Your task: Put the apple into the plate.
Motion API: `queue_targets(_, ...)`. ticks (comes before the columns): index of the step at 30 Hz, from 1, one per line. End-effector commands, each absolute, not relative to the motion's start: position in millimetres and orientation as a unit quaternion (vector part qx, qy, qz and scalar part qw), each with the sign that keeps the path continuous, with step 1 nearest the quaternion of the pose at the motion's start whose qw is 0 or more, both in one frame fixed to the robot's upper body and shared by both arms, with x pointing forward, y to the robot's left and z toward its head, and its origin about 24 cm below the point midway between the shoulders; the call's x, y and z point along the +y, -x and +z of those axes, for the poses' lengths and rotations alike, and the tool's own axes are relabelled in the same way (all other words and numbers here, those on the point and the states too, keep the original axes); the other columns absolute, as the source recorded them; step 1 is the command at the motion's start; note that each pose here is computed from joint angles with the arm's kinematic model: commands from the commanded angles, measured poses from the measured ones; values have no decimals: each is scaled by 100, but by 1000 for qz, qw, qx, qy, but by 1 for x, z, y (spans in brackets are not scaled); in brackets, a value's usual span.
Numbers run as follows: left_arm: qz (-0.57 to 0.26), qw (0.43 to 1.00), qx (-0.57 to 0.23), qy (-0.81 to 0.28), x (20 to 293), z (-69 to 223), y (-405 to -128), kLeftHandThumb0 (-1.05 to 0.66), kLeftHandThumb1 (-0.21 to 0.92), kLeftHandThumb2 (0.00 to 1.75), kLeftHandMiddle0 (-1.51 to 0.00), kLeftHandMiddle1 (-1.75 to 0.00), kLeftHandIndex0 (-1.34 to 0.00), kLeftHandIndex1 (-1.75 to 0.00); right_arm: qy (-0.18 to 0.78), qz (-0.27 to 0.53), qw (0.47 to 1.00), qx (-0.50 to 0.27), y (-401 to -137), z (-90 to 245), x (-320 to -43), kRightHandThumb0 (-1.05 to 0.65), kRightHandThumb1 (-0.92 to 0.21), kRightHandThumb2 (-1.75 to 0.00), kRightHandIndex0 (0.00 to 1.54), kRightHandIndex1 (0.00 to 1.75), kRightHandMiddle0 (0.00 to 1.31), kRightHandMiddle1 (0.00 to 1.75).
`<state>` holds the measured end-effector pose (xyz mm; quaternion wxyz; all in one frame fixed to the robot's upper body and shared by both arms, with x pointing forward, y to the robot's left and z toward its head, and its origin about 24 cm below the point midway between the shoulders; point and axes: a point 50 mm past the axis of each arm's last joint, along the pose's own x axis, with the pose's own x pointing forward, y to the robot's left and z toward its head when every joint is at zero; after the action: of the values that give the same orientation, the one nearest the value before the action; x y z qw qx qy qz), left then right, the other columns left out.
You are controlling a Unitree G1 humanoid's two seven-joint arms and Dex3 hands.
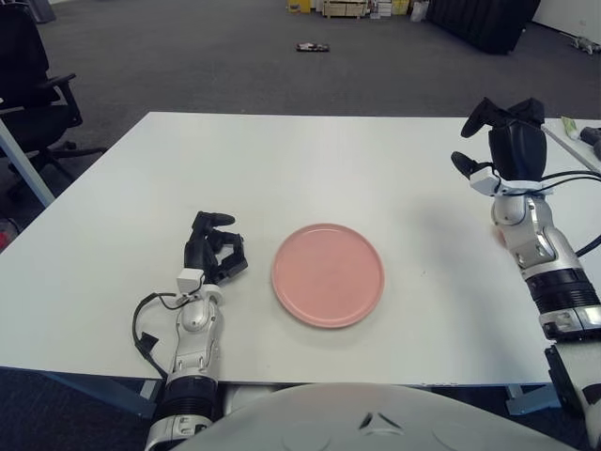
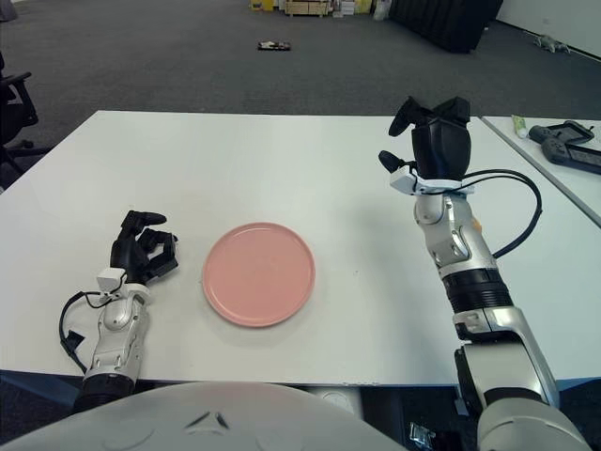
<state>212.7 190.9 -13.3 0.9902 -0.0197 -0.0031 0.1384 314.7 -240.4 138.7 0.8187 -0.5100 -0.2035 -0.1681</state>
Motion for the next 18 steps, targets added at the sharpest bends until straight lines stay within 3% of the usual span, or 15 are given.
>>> queue_targets(1,134,991,-1,24,188,-13,-216,-1,42,117,-53,-163,-38,-175,542,-150,807,-181,-313,138,-248,0,-5,-161,85,167,57,175)
queue_targets(3,134,991,-1,25,188,-13,-216,-1,42,118,-53,-164,-38,-175,567,-137,797,-158,-313,136,-256,0,-2,-164,85,170,61,173)
queue_targets(5,134,991,-2,26,188,-13,-216,-1,41,119,-54,-165,-39,-175,583,-126,791,-133,-312,134,-265,0,-7,-156,80,173,61,166)
queue_targets(6,134,991,-2,26,188,-13,-215,-1,40,120,-54,-165,-39,-175,589,-122,790,-122,-312,132,-268,0,-20,-141,70,173,54,163)
queue_targets(7,134,991,-3,26,188,-13,-215,-1,40,120,-54,-165,-39,-175,596,-109,790,-96,-311,128,-277,-1,-25,-135,66,174,51,161)
queue_targets(9,134,991,-4,28,188,-13,-215,-1,39,121,-54,-165,-39,-175,605,-86,789,-55,-309,122,-289,-22,-29,-120,32,149,25,141)
queue_targets(10,134,991,-5,28,188,-13,-215,-1,39,121,-54,-165,-39,-175,608,-77,789,-40,-308,121,-292,-35,-31,-113,21,120,16,122)
queue_targets(11,134,991,-5,29,188,-13,-215,-1,39,121,-54,-165,-40,-175,616,-67,785,-27,-307,120,-293,-39,-32,-110,16,109,13,115)
queue_targets(12,134,991,-5,29,188,-13,-215,-1,39,120,-54,-164,-40,-175,620,-60,782,-18,-306,120,-294,-48,-34,-104,11,83,8,99)
queue_targets(15,134,991,-5,29,188,-13,-215,-1,40,120,-55,-163,-40,-175,652,-39,758,6,-303,117,-298,-64,-40,-94,3,36,3,64)
queue_targets(18,134,991,-4,27,188,-14,-215,-1,40,119,-55,-162,-40,-175,680,-25,732,25,-300,116,-302,-84,-50,-77,1,12,1,24)
